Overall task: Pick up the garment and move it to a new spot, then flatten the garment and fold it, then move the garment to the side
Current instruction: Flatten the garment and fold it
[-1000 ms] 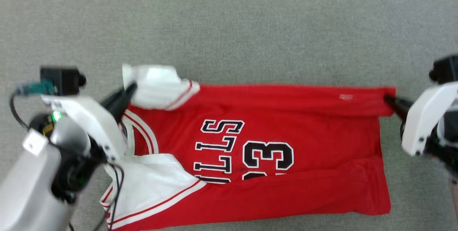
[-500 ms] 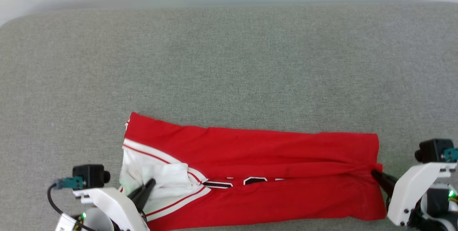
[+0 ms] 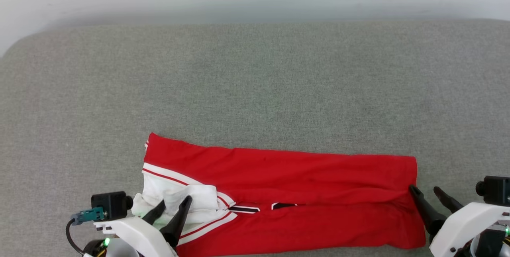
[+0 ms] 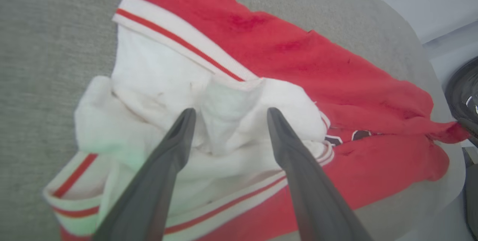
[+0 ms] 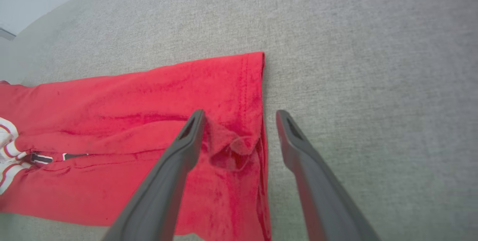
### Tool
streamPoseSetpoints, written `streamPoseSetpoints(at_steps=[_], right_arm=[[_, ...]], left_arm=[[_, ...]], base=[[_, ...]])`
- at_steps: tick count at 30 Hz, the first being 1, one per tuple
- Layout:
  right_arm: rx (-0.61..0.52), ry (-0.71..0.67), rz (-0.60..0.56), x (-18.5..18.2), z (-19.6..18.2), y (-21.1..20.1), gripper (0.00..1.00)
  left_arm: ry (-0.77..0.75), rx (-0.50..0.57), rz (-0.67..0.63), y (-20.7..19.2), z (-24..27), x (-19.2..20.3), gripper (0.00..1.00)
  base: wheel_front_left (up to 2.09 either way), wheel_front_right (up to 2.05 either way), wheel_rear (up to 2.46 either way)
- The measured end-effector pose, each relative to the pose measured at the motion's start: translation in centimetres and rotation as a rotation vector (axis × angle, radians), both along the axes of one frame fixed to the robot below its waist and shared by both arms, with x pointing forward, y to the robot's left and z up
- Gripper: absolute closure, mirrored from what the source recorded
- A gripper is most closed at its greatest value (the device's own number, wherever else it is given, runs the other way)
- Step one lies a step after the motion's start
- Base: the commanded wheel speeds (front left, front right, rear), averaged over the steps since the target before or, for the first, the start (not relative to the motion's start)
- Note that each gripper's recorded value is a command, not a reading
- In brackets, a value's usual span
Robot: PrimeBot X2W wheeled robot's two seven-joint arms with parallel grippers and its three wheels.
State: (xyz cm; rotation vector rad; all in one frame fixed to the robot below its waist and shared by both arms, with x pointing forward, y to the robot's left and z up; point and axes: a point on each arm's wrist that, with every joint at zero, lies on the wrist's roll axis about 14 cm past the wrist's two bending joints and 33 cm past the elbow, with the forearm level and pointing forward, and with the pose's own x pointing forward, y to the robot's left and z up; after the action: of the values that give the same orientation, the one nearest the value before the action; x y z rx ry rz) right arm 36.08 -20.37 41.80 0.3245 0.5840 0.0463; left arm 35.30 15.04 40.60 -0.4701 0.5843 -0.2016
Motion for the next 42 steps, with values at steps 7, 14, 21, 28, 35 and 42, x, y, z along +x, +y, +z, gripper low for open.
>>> streamPoseSetpoints(at_steps=[7, 14, 21, 28, 35, 42], right_arm=[[-0.037, -0.042, -0.024, -0.1, 2.0, -1.7, 0.0], [-0.111, 0.048, 0.013, -0.3, 1.7, -3.1, 0.0], [-0.137, 0.149, 0.102, 0.5, -0.1, -1.7, 0.0], [-0.081, 0.297, 0.18, 0.1, -4.3, 1.2, 0.0], [-0.033, 0.393, 0.214, -0.3, -6.4, 2.4, 1.0], [-0.036, 0.31, 0.23, 0.5, -4.5, 3.1, 1.0]], left_arm=[[-0.267, 0.036, 0.034, 0.0, 5.2, 2.0, 0.0], [-0.595, 0.166, 0.093, 1.2, 11.2, 3.8, 0.0], [-0.698, 0.264, 0.143, 1.9, 13.0, 4.6, 0.0], [-0.696, 0.296, 0.167, 2.4, 12.4, 5.0, 0.0], [-0.685, 0.31, 0.183, 3.0, 11.8, 5.1, 0.0], [-0.686, 0.329, 0.191, 3.4, 11.8, 4.1, 0.0]], base=[[0.0, 0.0, 0.0], [0.0, 0.0, 0.0], [0.0, 0.0, 0.0], [0.0, 0.0, 0.0], [0.0, 0.0, 0.0], [0.0, 0.0, 0.0]])
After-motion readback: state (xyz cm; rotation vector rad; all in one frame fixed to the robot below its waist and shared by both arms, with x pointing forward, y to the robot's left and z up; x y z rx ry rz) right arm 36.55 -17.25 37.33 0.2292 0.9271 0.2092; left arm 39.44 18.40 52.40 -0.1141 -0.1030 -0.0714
